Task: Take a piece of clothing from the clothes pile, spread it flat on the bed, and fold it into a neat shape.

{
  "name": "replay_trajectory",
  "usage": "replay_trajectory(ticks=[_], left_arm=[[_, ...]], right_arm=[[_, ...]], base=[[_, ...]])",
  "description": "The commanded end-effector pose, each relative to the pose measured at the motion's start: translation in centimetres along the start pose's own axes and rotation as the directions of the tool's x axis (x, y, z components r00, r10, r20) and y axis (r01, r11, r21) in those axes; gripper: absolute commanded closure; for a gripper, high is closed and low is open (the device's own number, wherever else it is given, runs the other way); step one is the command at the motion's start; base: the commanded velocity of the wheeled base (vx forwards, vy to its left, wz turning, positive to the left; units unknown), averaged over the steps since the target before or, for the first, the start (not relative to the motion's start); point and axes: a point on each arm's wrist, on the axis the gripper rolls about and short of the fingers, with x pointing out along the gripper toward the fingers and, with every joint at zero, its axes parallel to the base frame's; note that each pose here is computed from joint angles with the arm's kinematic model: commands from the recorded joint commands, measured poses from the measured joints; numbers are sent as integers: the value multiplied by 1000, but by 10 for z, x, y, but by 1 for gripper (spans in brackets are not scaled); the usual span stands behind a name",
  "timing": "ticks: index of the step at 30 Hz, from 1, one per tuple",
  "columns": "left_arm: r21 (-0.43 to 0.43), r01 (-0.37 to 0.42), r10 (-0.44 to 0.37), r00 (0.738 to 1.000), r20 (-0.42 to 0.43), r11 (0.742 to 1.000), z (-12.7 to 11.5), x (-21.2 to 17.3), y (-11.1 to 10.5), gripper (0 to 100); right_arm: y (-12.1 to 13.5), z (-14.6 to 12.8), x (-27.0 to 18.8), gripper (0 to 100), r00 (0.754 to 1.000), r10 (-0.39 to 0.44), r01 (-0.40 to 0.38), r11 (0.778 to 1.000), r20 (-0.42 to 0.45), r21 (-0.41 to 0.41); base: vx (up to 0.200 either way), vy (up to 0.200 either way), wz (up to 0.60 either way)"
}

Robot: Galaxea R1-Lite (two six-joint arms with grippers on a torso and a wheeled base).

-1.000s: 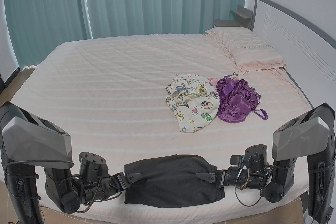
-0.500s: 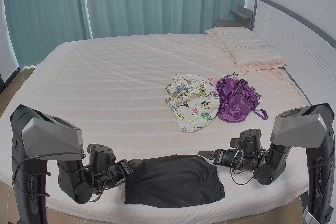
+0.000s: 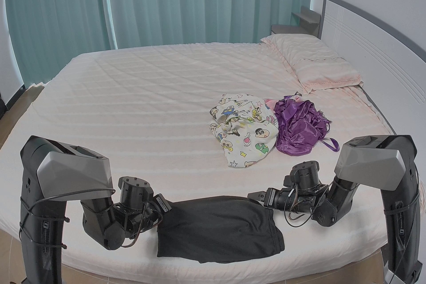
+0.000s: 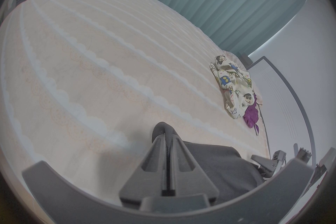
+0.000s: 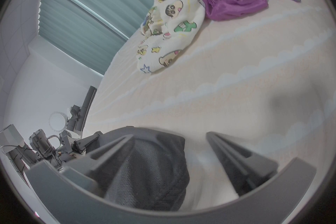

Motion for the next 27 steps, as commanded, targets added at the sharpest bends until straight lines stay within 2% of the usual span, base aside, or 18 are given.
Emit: replay_trajectory(ticks=[1, 13, 17, 20, 24, 25, 27], left_arm=[[-19, 3, -3, 1000, 10, 1000, 2, 1, -1, 100], [-23, 3, -3, 1000, 16, 1000, 4, 1, 0, 100], [-31, 5, -4, 1000, 30, 999, 8, 2, 2, 100], [-32, 4, -3, 1000, 31, 999, 9, 1, 2, 100], [-31, -1, 2, 1000, 25, 1000, 7, 0, 3, 100], [-31, -1, 2, 1000, 25, 1000, 7, 0, 3, 100], [-30, -2, 2, 1000, 23, 1000, 7, 0, 3, 100]], right_arm=[[8, 1, 7, 100, 1000, 20, -20, 1000, -20, -9], [10, 7, 18, 100, 999, 34, -33, 999, 16, -7], [22, 31, 8, 100, 992, 60, -70, 994, 115, 84], [22, 37, -1, 100, 991, 53, -64, 994, 121, 88], [20, 28, -2, 100, 998, 8, -14, 994, 60, 105], [19, 26, -2, 0, 999, -1, -3, 994, 42, 109], [17, 17, -4, 0, 1000, -23, 23, 993, -5, 115]], base=[[0, 0, 0], [0, 0, 0], [0, 0, 0], [0, 0, 0], [0, 0, 0], [0, 0, 0], [0, 0, 0]])
